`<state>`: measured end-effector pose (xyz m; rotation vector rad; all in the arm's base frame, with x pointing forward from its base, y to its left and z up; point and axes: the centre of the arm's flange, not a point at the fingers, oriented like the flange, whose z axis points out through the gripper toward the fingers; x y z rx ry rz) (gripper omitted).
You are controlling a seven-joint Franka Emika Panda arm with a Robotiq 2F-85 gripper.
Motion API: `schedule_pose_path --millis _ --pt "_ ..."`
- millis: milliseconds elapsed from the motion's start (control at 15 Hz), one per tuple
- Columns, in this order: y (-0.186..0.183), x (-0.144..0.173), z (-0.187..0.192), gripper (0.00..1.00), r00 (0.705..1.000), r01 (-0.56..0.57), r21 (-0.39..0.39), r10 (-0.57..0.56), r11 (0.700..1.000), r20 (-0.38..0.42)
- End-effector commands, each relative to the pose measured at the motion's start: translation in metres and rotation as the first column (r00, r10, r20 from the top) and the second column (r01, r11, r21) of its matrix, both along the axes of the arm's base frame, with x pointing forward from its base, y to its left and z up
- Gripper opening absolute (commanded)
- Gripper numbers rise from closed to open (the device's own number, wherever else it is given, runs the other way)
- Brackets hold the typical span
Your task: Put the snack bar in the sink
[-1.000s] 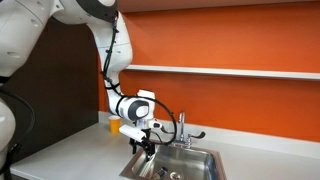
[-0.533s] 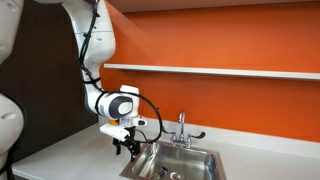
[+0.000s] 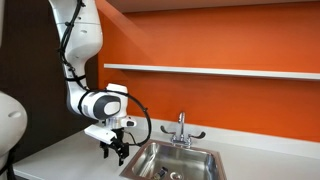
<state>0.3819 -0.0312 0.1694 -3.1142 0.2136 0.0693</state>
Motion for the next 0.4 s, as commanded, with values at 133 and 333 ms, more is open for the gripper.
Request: schedule_pose_path --millis 133,333 --pt "0.0023 -0.0108 0.0011 1.0 1.0 0.005 0.0 -0.005 1.0 0.001" --pt "0.0023 -0.0109 0.0026 1.0 1.0 0.007 0.0 -0.007 1.0 0.005"
